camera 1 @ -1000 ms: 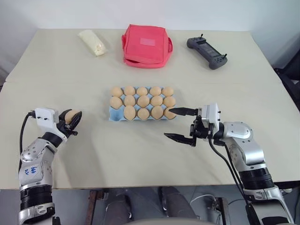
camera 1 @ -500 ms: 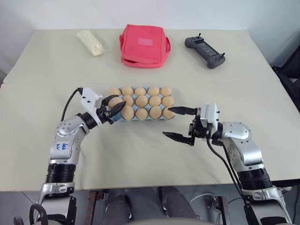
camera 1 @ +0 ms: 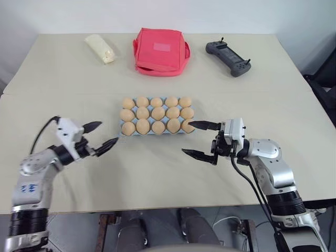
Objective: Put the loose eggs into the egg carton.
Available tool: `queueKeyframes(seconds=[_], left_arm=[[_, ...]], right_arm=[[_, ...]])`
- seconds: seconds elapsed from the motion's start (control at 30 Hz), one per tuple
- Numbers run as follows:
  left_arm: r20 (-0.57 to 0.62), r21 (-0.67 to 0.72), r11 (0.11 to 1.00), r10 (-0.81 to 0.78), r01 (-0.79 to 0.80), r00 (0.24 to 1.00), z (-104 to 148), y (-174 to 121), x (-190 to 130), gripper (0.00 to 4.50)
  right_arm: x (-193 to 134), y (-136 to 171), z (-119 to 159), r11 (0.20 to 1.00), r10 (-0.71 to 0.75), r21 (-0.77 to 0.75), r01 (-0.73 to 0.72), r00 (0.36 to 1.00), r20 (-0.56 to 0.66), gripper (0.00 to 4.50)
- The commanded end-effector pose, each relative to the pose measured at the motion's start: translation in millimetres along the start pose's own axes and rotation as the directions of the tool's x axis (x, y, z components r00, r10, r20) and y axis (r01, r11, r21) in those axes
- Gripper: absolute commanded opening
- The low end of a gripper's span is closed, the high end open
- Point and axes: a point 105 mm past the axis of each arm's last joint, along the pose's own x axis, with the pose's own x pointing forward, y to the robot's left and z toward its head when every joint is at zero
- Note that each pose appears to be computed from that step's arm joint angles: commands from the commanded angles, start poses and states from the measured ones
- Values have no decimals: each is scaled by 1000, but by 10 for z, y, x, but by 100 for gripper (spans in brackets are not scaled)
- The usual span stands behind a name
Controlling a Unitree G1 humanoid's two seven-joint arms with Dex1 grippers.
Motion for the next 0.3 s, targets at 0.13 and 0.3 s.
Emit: queueKeyframes(seconds=[0.13,0.3], left_arm=[[-75,43,998,51,-48,996,-55,123,-446,449],[-94,75,993,97,-90,991,-80,141,-517,449]], right_arm=[[-204,-111,72,999,-22,-37,21,999,-37,450],[-292,-197,71,998,-55,-39,53,997,-59,450]])
